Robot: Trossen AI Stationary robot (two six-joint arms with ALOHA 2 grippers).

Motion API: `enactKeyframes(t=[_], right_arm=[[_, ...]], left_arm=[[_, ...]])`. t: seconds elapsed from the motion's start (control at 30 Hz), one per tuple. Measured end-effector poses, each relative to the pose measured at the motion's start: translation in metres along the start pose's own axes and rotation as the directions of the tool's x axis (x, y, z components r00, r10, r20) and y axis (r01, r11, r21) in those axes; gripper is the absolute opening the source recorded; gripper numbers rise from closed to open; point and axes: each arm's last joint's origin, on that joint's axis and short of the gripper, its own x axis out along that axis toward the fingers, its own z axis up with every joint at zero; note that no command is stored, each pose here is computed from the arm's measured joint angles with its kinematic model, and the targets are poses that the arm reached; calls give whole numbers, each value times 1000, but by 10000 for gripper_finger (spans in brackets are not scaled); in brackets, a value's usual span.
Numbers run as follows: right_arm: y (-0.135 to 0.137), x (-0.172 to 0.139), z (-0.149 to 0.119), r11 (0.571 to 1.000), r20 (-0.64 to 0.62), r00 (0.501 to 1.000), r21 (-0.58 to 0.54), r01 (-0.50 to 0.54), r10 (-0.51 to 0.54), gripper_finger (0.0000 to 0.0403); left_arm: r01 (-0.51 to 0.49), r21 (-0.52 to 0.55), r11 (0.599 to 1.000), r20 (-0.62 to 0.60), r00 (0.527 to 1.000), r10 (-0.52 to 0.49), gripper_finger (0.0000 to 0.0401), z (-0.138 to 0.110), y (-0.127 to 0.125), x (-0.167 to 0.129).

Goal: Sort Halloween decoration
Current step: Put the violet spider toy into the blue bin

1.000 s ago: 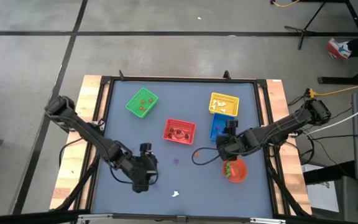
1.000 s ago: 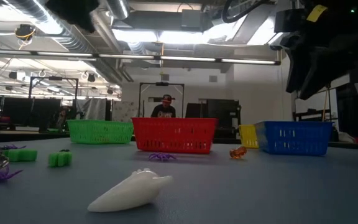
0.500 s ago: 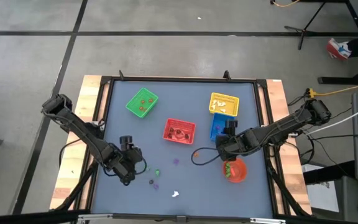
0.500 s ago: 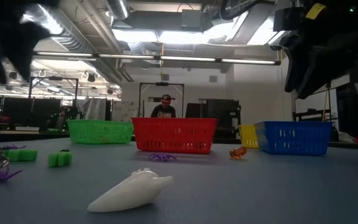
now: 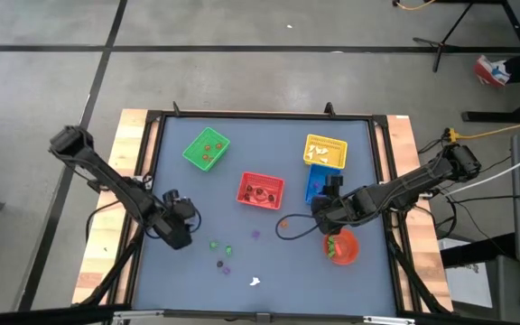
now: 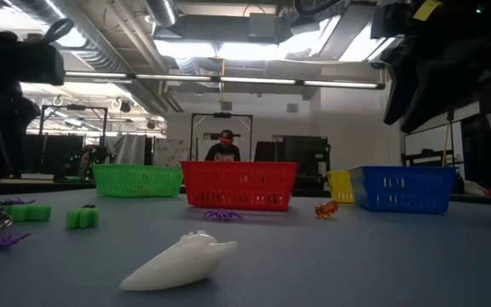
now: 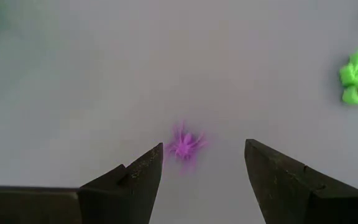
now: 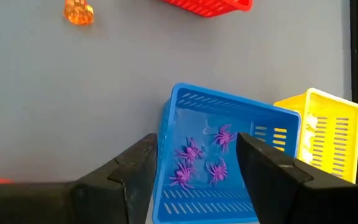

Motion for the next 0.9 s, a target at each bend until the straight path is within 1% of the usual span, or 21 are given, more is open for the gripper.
enactKeyframes(t=[0.07,0.2,0.4,0.8,0.9], right_arm=[[0,0,0,1000,1,1000,0,0,0,218],[0,0,0,1000,2,1000,1,-1,1,218],[0,0,0,1000,2,1000,1,-1,1,218],[0,0,0,1000,2,1000,1,-1,1,218],[0,0,0,1000,3,1000,2,-1,1,218]], left_arm=[[12,-37,999,26,1000,-11,211,-3,4,3],[3,-102,995,35,999,1,211,-8,10,10],[6,-234,972,41,999,3,211,-14,14,17],[5,-359,934,71,997,22,211,-14,14,17],[3,-353,936,121,992,43,211,-14,13,16]])
